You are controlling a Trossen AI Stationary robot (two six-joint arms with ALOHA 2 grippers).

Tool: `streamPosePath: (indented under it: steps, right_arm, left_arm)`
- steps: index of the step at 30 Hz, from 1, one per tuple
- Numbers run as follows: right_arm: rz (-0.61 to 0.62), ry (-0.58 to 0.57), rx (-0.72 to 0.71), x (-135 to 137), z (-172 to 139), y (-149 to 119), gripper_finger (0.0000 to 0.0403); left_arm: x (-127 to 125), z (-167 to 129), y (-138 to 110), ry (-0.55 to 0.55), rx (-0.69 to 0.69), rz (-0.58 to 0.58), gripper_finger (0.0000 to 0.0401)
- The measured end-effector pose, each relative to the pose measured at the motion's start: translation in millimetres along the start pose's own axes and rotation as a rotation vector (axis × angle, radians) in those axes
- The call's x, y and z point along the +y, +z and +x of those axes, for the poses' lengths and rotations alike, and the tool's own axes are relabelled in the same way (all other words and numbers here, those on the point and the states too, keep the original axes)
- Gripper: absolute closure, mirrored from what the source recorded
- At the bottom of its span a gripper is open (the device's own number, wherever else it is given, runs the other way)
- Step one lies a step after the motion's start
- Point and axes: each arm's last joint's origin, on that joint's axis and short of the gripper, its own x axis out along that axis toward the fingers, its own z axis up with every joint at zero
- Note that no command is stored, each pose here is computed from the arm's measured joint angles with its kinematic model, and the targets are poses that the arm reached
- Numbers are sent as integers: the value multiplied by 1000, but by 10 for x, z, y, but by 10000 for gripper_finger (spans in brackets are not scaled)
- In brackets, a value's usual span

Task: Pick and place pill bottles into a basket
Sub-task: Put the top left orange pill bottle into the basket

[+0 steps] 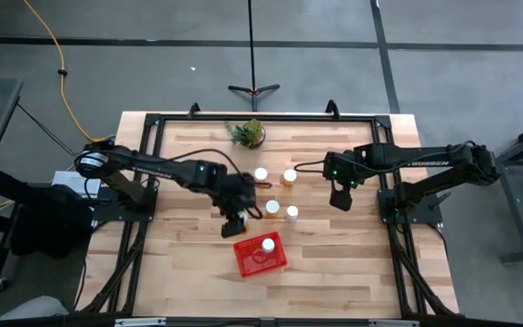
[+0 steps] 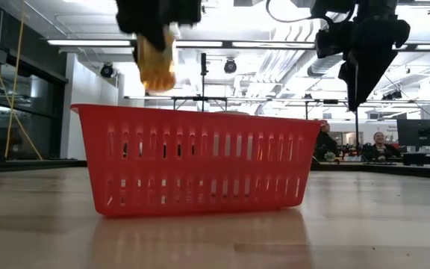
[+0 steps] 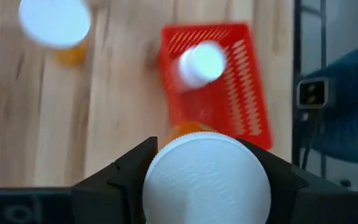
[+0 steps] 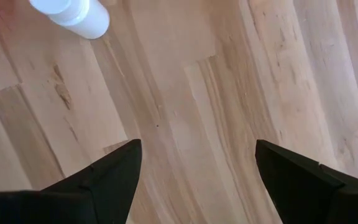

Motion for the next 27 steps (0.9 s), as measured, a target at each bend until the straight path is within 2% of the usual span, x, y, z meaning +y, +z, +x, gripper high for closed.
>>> streamPosePath:
  steps: [6,13,18,21,27]
  right_arm:
    - [-10,7,-19,-54,1,33,98]
    - [8,22,-18,-54,1,36,98]
    - [60,41,-19,-45,1,40,98]
    - [97,86,-10,-31,0,41,98]
    - [101,120,-32,15,-3,61,98]
  left_arm:
    - [-317,12,33,17,-95,-16,177]
    - [-503,321,-20,54,-95,-12,149]
    - [-483,566,-56,77,-38,8,174]
    - [-442,672,-65,103,-19,6,175]
    - [-382,847,-85,148,9,39,142]
